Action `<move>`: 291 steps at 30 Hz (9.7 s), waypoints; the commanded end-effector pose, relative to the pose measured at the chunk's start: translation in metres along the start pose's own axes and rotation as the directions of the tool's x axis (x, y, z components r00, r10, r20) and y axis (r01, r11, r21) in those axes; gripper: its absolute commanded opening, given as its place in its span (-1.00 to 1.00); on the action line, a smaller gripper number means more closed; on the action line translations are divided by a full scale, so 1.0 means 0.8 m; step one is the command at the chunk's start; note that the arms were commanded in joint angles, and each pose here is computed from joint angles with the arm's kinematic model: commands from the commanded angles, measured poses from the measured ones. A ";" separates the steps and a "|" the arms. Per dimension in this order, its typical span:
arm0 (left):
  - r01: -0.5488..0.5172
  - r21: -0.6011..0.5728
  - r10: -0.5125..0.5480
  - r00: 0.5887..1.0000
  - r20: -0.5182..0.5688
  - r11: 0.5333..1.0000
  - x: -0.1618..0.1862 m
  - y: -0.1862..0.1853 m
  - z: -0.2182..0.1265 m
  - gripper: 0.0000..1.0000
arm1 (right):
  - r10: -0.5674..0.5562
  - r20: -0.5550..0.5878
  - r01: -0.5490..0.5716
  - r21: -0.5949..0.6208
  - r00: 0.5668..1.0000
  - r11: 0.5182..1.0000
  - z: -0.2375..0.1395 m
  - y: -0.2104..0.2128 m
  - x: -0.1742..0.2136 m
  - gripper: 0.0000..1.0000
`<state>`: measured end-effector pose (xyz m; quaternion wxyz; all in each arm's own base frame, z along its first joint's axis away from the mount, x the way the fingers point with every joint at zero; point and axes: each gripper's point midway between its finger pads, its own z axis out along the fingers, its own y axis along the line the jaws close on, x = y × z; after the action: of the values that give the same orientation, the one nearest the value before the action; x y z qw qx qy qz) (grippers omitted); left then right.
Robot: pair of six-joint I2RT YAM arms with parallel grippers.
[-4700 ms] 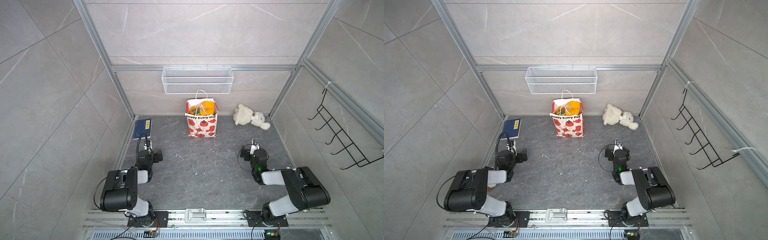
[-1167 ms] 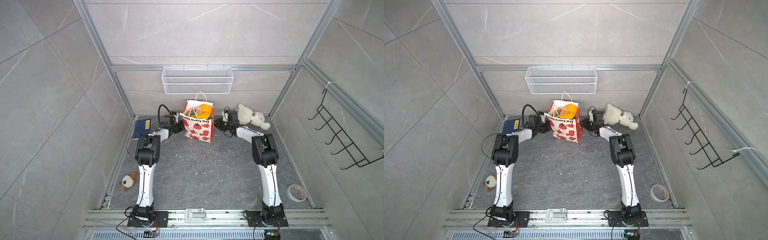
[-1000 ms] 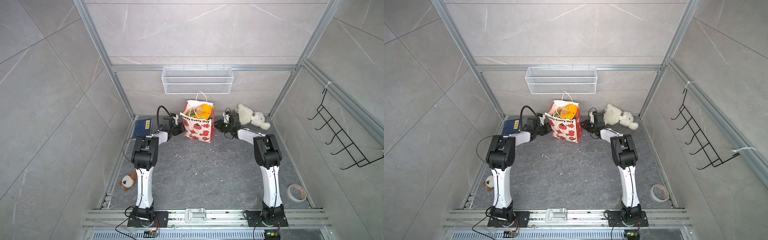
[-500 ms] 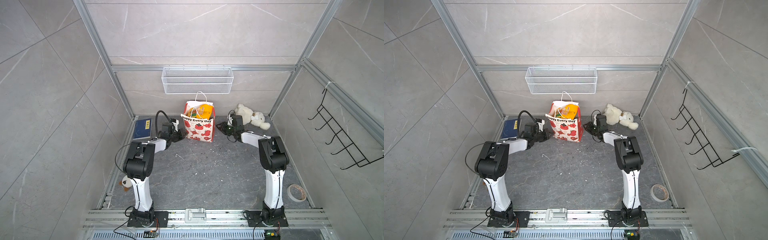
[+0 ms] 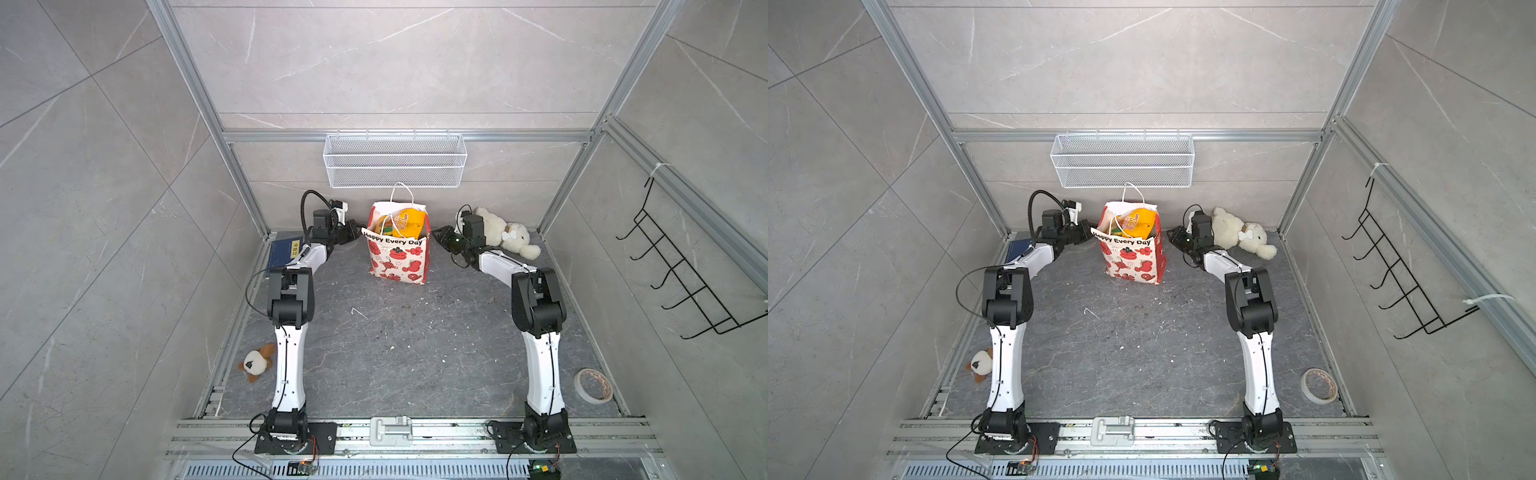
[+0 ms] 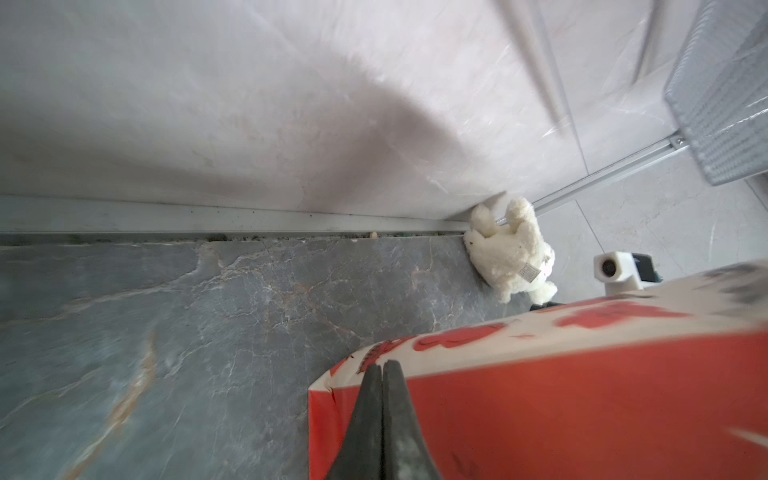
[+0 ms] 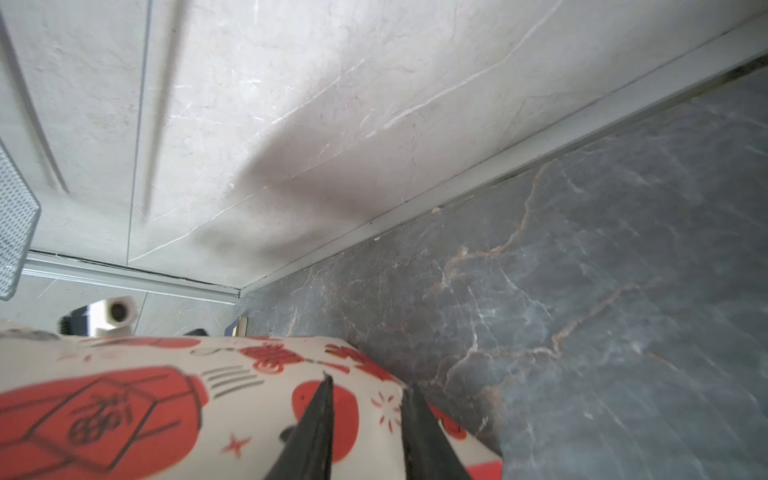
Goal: Take the snacks out of the paper bag
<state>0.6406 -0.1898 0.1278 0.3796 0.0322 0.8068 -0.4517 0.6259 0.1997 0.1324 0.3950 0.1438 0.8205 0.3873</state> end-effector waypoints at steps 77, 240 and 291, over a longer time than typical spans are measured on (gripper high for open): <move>-0.101 0.028 0.100 0.994 0.040 0.994 0.093 -0.086 -0.101 -1.00 | -0.097 -0.289 0.082 -0.063 0.952 0.995 0.009 0.025 0.106 -0.30; -0.749 0.299 0.801 0.507 -0.318 0.592 0.093 -0.278 -0.140 -0.76 | -0.408 -0.425 0.512 0.165 0.808 0.843 -0.260 0.225 0.171 0.11; -0.833 -0.005 0.832 0.553 -0.051 0.553 -0.008 -0.367 -0.172 -1.00 | -0.413 -0.255 0.441 0.061 0.874 0.895 -0.226 0.272 0.130 -0.82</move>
<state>0.4552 -0.2460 0.2895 0.4163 0.3951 0.7958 -0.1933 0.4059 0.3015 0.2798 0.3313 -0.0538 0.9134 0.2304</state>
